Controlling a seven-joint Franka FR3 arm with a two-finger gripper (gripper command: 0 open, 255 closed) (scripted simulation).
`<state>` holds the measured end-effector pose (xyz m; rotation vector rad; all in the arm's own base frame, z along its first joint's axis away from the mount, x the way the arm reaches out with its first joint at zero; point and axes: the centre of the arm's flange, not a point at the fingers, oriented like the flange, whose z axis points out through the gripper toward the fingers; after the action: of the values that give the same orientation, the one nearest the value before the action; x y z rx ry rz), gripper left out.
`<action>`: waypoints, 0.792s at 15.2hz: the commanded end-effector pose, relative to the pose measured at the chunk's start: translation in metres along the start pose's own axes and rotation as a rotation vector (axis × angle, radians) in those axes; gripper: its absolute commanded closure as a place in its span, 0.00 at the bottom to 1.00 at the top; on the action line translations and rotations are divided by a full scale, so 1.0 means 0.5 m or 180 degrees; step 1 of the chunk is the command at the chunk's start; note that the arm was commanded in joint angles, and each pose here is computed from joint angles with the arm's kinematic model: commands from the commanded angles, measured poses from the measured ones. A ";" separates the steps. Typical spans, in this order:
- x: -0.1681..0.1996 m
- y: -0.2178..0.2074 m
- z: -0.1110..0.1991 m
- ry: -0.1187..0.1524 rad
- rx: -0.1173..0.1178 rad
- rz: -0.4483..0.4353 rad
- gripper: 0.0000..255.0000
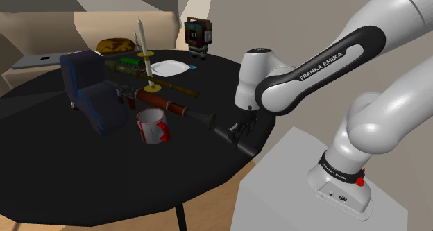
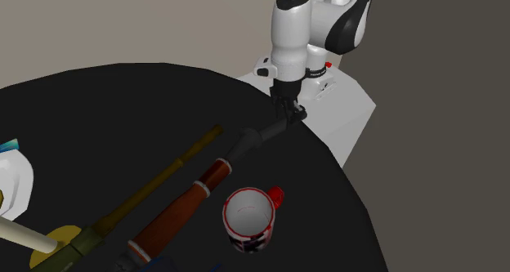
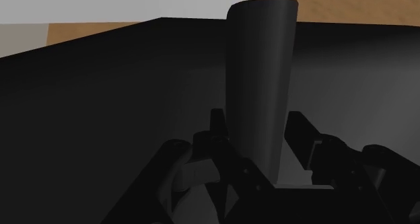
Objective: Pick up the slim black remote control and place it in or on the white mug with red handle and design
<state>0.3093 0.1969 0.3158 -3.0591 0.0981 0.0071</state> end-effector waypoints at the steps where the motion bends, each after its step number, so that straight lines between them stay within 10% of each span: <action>1: -0.002 -0.003 0.003 -0.0008 0.0001 -0.0013 1.00; 12: -0.002 -0.012 -0.103 -0.0009 0.0001 -0.0013 1.00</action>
<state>0.3087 0.1979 0.3615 -3.0585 0.0917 0.0106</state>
